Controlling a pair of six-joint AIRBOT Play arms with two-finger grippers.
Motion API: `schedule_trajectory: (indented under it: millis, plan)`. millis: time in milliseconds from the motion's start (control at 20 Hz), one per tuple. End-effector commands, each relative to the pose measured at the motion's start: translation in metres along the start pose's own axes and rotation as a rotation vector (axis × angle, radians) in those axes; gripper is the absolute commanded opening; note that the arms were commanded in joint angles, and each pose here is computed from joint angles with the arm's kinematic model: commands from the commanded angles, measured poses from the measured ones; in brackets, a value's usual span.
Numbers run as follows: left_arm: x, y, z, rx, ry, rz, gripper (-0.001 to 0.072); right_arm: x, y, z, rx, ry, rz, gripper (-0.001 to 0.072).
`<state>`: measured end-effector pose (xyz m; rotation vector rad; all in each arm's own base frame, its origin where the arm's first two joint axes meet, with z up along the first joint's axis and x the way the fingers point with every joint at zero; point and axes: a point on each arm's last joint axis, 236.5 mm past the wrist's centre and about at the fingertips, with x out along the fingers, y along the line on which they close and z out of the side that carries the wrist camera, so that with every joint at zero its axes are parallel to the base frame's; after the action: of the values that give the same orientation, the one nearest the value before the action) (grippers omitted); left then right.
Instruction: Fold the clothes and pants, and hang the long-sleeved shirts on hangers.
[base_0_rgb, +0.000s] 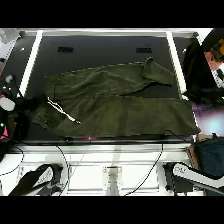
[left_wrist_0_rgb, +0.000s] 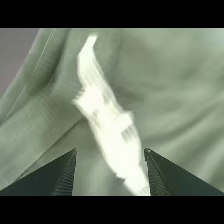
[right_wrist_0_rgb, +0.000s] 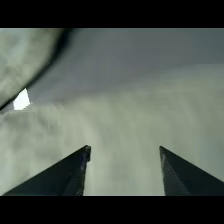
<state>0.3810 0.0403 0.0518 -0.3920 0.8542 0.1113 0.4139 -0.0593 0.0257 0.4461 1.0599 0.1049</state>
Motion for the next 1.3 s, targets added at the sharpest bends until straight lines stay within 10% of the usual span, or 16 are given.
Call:
schedule_trajectory:
  millis: [0,500,1250]
  plan:
    - [-0.023,-0.05,0.051,-0.04,-0.165,-0.152,0.0482,0.062,0.09,0.062,-0.405,-0.195,-0.064,0.0524]
    - [-0.021,-0.066,0.045,-0.013,-0.151,-0.179,0.0482,0.205,0.197,0.072,-0.658,-0.139,-0.022,0.0488]
    - [-0.022,-0.07,0.045,-0.028,-0.151,-0.194,0.0481,0.216,0.14,0.079,-0.588,-0.094,-0.145,0.0487]
